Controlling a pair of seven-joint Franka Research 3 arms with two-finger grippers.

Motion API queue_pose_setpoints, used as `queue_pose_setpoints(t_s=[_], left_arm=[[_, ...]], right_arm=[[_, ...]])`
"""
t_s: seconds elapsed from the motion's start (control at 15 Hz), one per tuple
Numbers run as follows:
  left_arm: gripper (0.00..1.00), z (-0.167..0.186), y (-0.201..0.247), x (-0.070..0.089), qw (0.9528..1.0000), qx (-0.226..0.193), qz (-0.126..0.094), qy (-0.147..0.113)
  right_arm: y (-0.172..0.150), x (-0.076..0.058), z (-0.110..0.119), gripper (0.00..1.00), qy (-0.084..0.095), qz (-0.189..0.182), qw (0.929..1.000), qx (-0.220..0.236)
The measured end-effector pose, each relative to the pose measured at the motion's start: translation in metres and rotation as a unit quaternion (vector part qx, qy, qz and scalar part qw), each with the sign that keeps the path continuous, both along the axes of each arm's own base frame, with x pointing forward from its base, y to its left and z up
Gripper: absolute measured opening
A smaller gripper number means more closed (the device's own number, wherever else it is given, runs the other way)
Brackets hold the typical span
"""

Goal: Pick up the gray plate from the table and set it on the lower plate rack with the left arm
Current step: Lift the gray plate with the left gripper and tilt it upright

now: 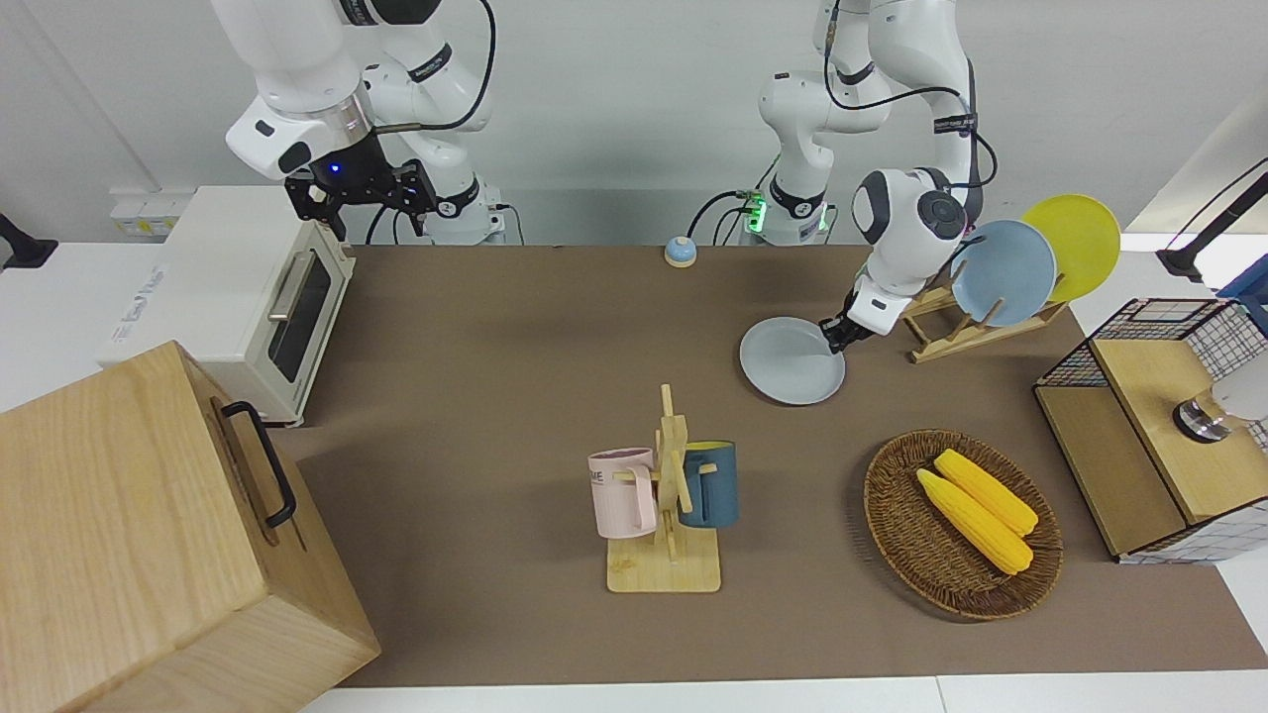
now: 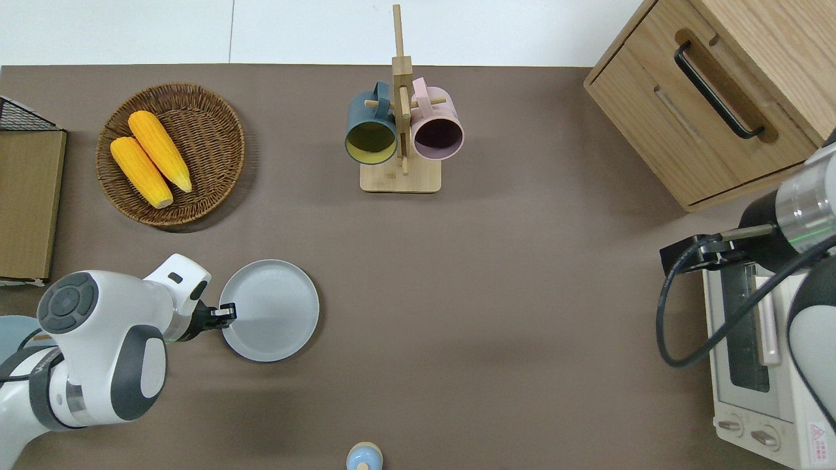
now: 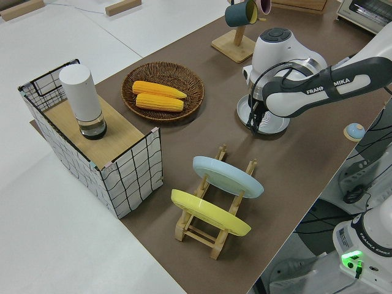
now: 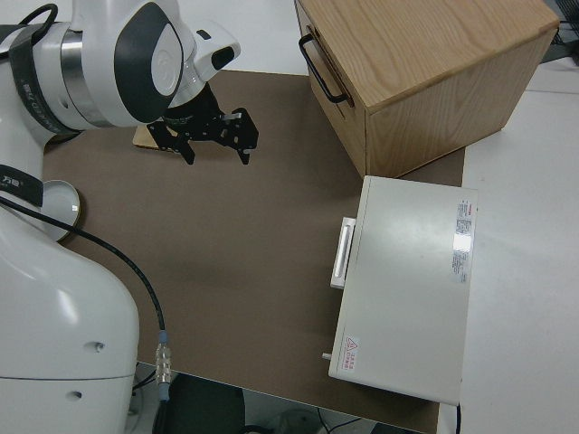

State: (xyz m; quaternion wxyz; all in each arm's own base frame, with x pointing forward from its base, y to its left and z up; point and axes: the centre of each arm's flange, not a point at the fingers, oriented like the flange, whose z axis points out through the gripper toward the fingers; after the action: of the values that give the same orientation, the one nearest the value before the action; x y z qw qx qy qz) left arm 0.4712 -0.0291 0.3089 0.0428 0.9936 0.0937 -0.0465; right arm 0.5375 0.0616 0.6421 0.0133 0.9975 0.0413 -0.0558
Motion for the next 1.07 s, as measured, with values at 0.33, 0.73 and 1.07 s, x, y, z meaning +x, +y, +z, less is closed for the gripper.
queue_pose_setpoints(t_s=[0.33,0.73,1.07], left_arm=[[0.04,0.029,0.000,0.017,1.0000,-0.004,-0.001,-0.007],[0.04,0.100,0.002,0.036,0.9998,-0.014,-0.006,0.014],[0.04,0.159,0.006,0.041,0.9987,-0.021,-0.012,0.045]], right_arm=[[0.000,0.000,0.000,0.99,0.000,0.000,1.0000,0.000],[0.000,0.000,0.000,0.99,0.000,0.000,1.0000,0.000],[0.000,0.000,0.000,0.99,0.000,0.000,1.0000,0.000]])
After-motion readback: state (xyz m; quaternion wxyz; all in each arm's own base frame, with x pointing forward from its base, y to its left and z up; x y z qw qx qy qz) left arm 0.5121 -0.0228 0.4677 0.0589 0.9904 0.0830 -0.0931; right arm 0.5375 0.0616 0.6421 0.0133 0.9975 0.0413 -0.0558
